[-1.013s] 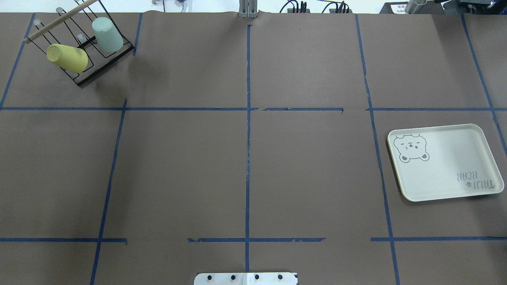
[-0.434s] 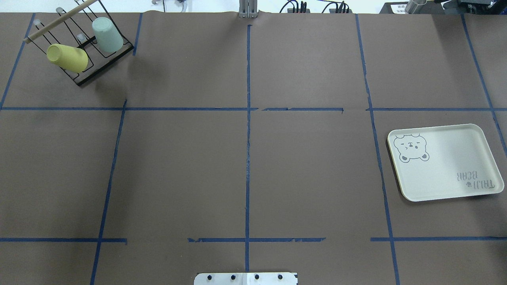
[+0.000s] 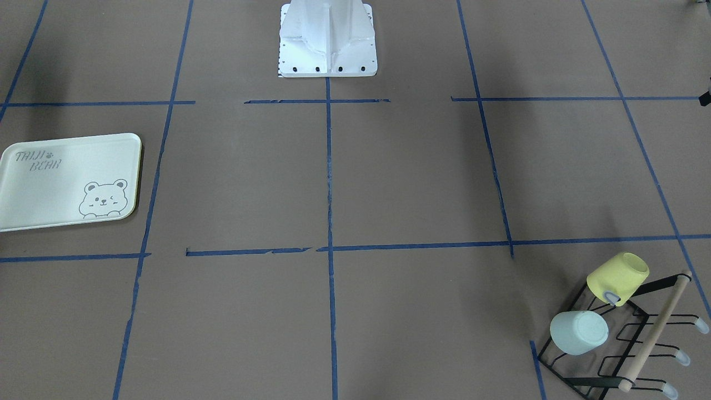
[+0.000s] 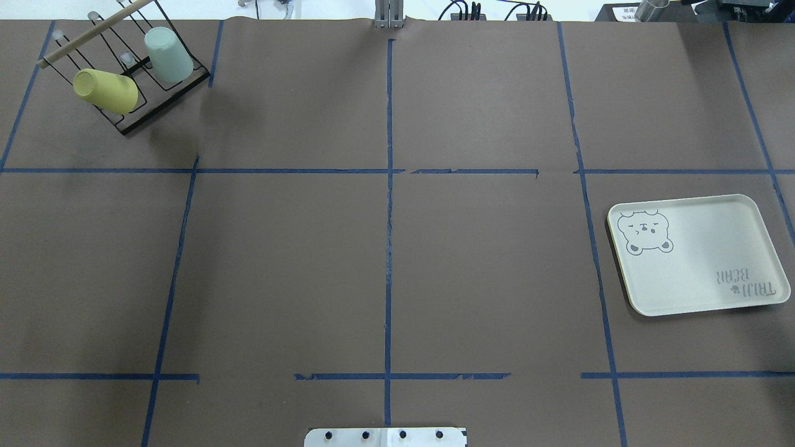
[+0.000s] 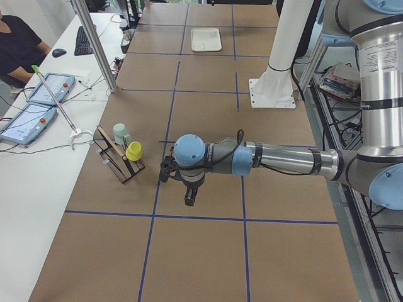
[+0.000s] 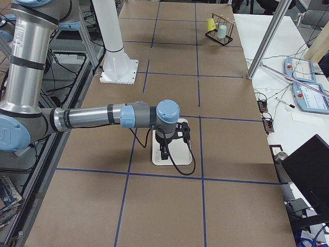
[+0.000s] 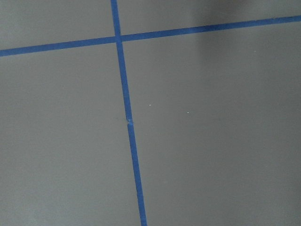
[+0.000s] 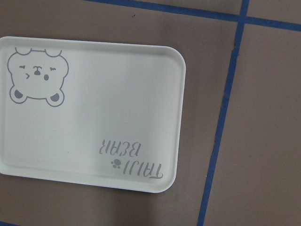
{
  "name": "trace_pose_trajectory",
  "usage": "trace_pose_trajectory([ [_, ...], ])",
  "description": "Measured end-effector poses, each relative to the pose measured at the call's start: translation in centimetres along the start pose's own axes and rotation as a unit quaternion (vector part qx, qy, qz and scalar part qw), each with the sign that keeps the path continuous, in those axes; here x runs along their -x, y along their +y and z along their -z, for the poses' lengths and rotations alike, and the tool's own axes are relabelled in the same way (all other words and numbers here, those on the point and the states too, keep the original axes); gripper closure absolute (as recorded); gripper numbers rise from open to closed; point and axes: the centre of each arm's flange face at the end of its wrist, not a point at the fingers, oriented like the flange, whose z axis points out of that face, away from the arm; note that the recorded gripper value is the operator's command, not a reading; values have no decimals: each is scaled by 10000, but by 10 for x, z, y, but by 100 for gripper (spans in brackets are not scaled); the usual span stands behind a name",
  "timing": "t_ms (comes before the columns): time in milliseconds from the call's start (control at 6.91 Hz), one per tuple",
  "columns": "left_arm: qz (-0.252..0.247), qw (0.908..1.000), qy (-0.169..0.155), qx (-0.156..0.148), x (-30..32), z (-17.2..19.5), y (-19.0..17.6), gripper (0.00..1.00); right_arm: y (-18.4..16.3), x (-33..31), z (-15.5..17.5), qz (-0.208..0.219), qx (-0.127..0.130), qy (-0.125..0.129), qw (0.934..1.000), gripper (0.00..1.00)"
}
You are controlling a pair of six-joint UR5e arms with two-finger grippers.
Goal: Left arm grabs green cup and hands to right arm on tray
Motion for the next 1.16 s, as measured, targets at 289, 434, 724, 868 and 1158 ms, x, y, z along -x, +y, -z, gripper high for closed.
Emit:
trace_pose_trajectory([
  [289, 52, 9998, 81, -188, -55, 5, -48, 0, -6, 11, -6, 171, 34, -24, 9998, 0],
  [434, -7, 9997, 141, -199, -92, 2, -75, 0, -11, 16, -7, 242, 33, -30, 9997, 0],
  [724, 124, 9995, 187, -243, -178, -6, -138, 0, -21, 24, -2, 361, -43, -66, 9993, 0],
  [868, 217, 9992, 20, -349, -216, -11, -179, 0, -23, 28, -1, 387, -64, -152, 9991, 0],
  [1158, 357, 9976, -331, -501, -264, -23, -264, 3, -26, 32, 0, 421, -81, -278, 9987, 0],
])
